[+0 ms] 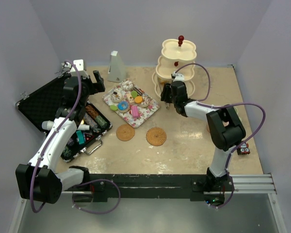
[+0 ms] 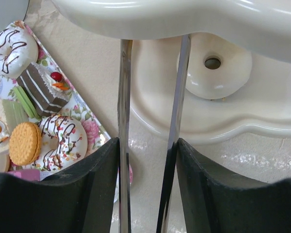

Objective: Serve the afternoon tea

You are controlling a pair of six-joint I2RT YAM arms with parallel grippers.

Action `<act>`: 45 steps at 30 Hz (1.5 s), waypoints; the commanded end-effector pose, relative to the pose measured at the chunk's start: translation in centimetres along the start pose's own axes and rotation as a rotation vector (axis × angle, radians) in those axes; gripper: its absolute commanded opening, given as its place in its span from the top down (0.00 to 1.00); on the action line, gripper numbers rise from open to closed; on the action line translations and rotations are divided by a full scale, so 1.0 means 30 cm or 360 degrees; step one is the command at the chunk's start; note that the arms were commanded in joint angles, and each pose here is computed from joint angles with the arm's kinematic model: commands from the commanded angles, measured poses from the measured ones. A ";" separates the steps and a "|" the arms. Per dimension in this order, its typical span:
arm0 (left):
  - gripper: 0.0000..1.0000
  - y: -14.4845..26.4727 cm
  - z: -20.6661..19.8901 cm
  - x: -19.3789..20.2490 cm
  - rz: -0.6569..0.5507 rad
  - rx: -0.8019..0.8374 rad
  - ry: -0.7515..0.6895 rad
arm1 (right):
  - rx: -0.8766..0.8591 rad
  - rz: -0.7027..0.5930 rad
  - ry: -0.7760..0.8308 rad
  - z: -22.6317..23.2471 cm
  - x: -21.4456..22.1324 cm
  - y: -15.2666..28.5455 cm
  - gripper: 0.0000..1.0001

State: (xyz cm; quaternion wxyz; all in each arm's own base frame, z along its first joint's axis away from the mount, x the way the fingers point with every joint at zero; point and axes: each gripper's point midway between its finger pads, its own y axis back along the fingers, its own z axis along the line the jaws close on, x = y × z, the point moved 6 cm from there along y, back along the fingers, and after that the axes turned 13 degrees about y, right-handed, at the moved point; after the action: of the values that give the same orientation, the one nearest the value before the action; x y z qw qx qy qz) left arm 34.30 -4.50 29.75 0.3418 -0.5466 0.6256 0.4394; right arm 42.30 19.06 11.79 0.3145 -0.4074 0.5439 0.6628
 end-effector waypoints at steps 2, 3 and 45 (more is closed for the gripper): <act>0.00 0.001 -0.014 -0.025 -0.0065 0.0041 -0.0019 | 0.0037 -0.0137 -0.0005 -0.014 -0.090 0.035 0.46; 0.00 -0.001 -0.015 -0.025 -0.0064 0.0043 -0.0019 | 0.0039 -0.0140 -0.0001 -0.015 -0.092 0.037 0.46; 0.00 -0.006 -0.010 -0.014 -0.0051 0.0032 -0.0016 | -0.0592 -0.0019 0.0131 0.360 -0.059 0.280 0.43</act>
State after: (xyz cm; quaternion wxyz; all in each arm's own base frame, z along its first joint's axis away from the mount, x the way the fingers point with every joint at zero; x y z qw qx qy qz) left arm 34.30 -4.51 29.73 0.3416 -0.5466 0.6257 0.4395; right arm 33.07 25.42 16.07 0.2147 -0.4745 0.4632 0.7171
